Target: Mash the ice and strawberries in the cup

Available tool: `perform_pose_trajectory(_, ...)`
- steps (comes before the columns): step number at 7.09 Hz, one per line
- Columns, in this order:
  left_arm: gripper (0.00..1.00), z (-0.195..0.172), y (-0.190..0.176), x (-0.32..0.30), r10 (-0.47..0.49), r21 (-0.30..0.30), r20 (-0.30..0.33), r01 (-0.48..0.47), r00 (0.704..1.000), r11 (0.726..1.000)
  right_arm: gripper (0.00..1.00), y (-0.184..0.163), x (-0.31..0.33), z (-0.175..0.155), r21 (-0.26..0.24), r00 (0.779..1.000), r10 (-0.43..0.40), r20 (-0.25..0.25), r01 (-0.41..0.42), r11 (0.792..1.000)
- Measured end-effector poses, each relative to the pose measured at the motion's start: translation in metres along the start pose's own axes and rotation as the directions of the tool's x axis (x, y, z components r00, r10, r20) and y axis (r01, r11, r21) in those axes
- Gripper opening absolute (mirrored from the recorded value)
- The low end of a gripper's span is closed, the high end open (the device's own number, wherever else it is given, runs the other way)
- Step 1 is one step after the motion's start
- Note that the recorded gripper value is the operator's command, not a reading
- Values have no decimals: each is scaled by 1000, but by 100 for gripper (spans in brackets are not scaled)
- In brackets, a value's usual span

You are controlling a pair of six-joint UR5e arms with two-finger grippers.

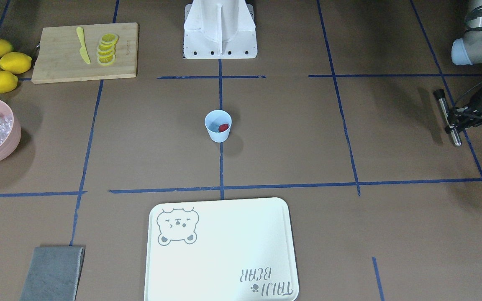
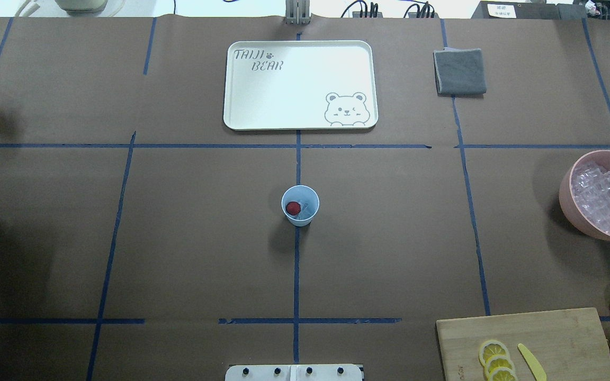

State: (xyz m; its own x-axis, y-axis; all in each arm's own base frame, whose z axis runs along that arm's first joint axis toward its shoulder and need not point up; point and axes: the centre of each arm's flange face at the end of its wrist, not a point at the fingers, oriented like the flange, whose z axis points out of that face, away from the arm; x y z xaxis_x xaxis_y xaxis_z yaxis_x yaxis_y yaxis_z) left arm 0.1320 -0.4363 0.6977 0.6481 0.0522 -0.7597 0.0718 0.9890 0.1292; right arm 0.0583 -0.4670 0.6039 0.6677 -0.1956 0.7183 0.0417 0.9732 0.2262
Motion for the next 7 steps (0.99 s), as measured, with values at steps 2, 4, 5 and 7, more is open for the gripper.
perform_pose_trajectory(2, 100, 2, 1, -4, -6, -4, 5, 6, 1000, 1000, 99, 0, 0, 0, 0, 1000, -1, -1, 1, 1000)
perform_pose_trajectory(4, 100, 4, 3, -8, -10, -6, 10, 11, 1000, 1000, 99, 0, 0, 0, 1, 1000, -3, -1, 3, 1000)
perform_pose_trajectory(5, 100, 4, 3, -9, -12, -4, 11, 12, 1000, 1000, 99, 0, -1, -1, 2, 1000, -3, -1, 3, 1000)
perform_pose_trajectory(7, 100, -3, -1, -14, -24, 4, 9, 24, 1000, 1000, 99, -5, -2, -2, 3, 1000, 10, 3, -10, 1000)
